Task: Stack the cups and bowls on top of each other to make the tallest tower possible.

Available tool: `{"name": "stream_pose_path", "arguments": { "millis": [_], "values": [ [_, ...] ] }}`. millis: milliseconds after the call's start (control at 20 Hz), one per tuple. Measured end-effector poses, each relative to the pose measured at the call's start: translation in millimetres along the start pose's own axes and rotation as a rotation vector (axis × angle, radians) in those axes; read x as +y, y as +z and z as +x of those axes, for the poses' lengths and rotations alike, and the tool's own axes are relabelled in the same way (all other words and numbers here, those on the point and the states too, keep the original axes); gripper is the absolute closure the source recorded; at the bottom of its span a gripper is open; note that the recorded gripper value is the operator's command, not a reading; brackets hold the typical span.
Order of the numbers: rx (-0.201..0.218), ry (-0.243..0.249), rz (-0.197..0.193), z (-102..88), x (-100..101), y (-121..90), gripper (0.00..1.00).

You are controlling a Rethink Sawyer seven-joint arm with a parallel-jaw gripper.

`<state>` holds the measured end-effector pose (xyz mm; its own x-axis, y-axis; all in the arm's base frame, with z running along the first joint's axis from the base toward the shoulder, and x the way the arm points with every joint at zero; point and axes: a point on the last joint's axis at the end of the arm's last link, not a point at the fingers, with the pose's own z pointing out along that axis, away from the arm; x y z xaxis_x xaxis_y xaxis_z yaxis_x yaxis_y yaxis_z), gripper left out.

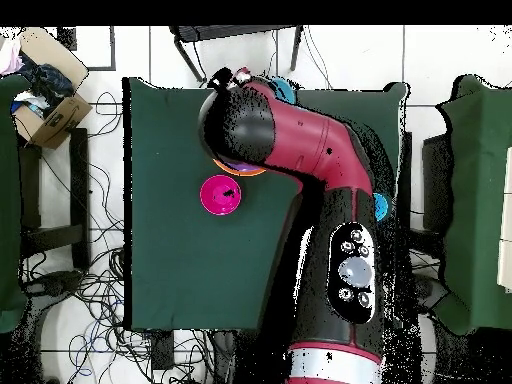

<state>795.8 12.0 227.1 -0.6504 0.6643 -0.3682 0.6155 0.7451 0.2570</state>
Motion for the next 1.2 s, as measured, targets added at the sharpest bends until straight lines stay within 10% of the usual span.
{"name": "stream_pose_path", "arguments": {
  "millis": [1200],
  "values": [
    [0.015, 0.047, 0.002, 22.0, -15.5, 24.4, 1.00]
  ]
}}
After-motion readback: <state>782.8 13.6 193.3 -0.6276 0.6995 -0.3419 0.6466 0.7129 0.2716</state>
